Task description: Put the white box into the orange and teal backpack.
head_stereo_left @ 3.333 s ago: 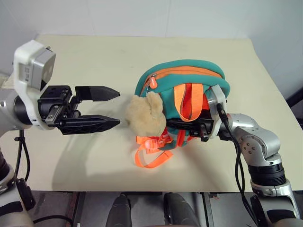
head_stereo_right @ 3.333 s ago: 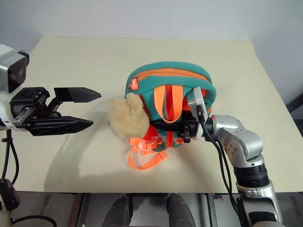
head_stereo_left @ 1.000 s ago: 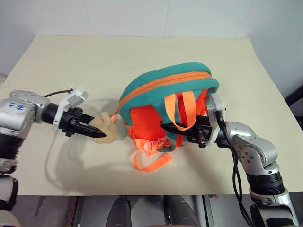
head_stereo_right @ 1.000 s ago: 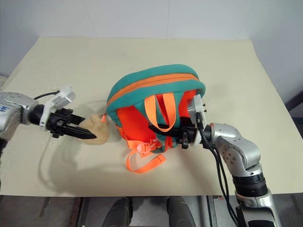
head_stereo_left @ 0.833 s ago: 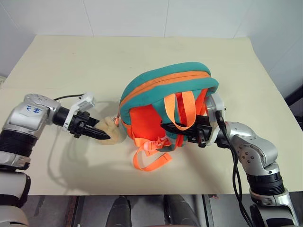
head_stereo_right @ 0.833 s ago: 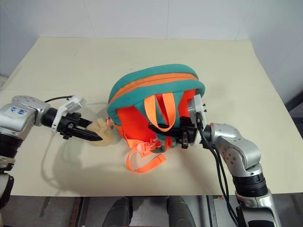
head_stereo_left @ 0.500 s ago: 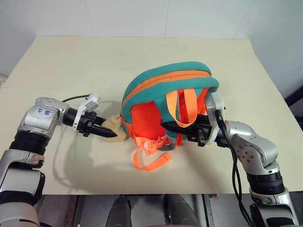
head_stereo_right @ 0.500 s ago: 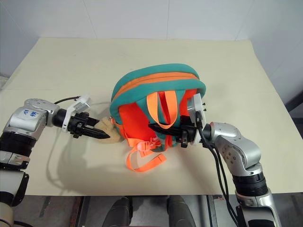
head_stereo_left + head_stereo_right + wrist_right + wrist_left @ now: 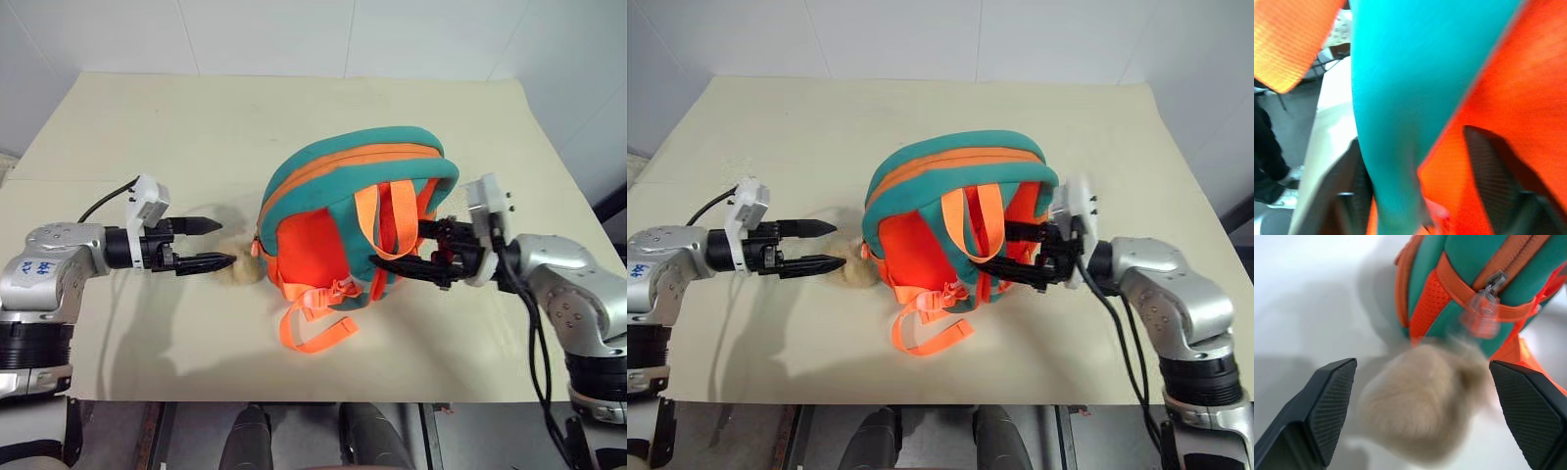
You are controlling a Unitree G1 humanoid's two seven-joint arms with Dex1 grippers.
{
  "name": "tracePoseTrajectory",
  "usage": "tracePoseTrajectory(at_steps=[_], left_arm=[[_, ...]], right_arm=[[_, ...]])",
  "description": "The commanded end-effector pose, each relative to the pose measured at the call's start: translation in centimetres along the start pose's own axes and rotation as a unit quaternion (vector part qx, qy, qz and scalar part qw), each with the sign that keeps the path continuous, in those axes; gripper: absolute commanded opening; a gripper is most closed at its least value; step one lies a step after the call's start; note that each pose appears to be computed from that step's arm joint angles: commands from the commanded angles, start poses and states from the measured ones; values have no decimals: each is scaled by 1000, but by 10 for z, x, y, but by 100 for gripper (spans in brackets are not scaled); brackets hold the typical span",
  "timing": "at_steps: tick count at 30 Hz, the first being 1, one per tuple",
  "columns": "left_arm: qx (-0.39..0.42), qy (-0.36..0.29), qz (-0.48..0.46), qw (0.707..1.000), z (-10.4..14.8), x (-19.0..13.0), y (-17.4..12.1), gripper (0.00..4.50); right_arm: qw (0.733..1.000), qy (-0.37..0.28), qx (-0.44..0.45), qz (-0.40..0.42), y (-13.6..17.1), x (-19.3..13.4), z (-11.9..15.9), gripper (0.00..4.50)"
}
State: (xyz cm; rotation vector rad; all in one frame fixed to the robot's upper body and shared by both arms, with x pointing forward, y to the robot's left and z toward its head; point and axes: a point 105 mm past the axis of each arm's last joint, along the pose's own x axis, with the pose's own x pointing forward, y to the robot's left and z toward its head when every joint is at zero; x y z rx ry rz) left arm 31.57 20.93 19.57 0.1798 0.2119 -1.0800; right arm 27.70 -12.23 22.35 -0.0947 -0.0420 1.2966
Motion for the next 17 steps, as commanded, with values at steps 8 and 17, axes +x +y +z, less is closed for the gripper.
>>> tracePoseTrajectory(at_steps=[8, 17], left_arm=[[69, -117, -4, 991, 21, -62, -7, 450], [84, -188, -9, 978, 26, -99, -12, 450]], right_arm=[[989, 106, -35, -94, -22, -88, 1, 447], [982, 68, -54, -169, -43, -121, 13, 447]])
